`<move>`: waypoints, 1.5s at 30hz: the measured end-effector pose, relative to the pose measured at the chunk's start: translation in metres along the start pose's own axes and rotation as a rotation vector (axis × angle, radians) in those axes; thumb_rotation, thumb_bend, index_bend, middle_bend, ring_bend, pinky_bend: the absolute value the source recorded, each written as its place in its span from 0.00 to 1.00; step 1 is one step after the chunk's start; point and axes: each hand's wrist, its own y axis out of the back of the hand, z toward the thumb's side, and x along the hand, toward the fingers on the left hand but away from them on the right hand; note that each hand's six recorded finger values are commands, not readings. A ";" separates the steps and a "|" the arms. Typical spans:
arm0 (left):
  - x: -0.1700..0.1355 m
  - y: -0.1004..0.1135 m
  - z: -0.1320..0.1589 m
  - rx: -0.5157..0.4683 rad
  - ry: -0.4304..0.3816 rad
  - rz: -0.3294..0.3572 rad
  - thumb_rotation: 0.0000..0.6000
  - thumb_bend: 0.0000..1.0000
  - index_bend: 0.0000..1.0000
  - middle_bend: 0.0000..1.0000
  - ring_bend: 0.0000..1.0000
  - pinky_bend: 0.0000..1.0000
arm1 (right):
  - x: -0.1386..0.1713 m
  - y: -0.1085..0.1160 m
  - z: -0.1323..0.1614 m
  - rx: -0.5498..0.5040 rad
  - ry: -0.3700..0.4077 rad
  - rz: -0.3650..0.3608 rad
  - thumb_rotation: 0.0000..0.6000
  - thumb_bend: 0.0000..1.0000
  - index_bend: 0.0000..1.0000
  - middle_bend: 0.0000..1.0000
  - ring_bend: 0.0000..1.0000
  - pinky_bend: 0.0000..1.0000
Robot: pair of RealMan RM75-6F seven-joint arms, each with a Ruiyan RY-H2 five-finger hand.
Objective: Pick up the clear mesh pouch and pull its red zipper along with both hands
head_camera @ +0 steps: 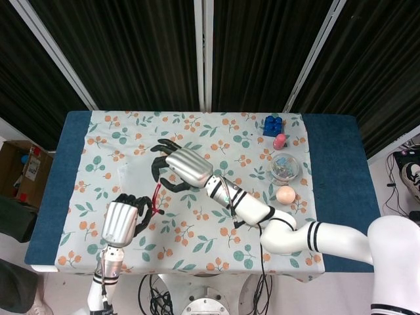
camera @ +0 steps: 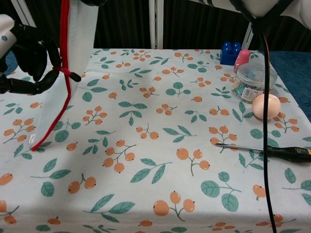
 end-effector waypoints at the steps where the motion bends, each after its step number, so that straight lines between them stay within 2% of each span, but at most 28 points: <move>1: -0.001 -0.003 -0.003 0.004 0.007 -0.010 1.00 0.47 0.76 0.71 0.62 0.56 | 0.001 0.002 -0.001 0.000 0.000 -0.006 1.00 0.58 0.90 0.45 0.13 0.06; 11: -0.009 -0.036 -0.040 0.060 0.089 -0.143 1.00 0.47 0.76 0.71 0.62 0.56 | 0.024 0.029 -0.011 -0.020 -0.013 -0.059 1.00 0.58 0.91 0.46 0.14 0.06; 21: -0.009 -0.064 -0.073 0.095 0.173 -0.282 1.00 0.47 0.76 0.70 0.62 0.56 | 0.041 0.034 -0.021 -0.032 -0.024 -0.072 1.00 0.58 0.91 0.47 0.15 0.07; 32: -0.013 -0.073 -0.096 0.119 0.245 -0.406 1.00 0.47 0.73 0.68 0.60 0.54 | 0.047 0.035 -0.032 -0.037 -0.040 -0.083 1.00 0.58 0.91 0.47 0.15 0.07; 34: -0.013 -0.071 -0.096 0.108 0.249 -0.416 1.00 0.47 0.64 0.65 0.57 0.54 | 0.048 0.033 -0.034 -0.034 -0.046 -0.075 1.00 0.58 0.91 0.47 0.15 0.07; 35: -0.013 -0.069 -0.096 0.102 0.251 -0.417 1.00 0.45 0.56 0.62 0.54 0.53 | 0.049 0.031 -0.036 -0.034 -0.049 -0.071 1.00 0.58 0.91 0.47 0.15 0.07; 37: -0.013 -0.066 -0.097 0.093 0.255 -0.427 1.00 0.33 0.32 0.49 0.43 0.50 | 0.050 0.028 -0.038 -0.038 -0.053 -0.068 1.00 0.58 0.91 0.47 0.15 0.07; 39: -0.013 -0.062 -0.098 0.076 0.264 -0.439 1.00 0.24 0.20 0.38 0.35 0.49 | 0.052 0.025 -0.041 -0.037 -0.060 -0.063 1.00 0.58 0.91 0.47 0.15 0.07; 42: -0.012 -0.052 -0.099 0.035 0.277 -0.439 1.00 0.20 0.15 0.26 0.25 0.46 | 0.058 0.017 -0.047 -0.032 -0.074 -0.043 1.00 0.58 0.90 0.45 0.15 0.07; 45: -0.011 -0.037 -0.102 -0.002 0.289 -0.426 1.00 0.18 0.14 0.23 0.21 0.41 | 0.068 0.004 -0.056 -0.021 -0.097 -0.010 1.00 0.57 0.86 0.43 0.15 0.07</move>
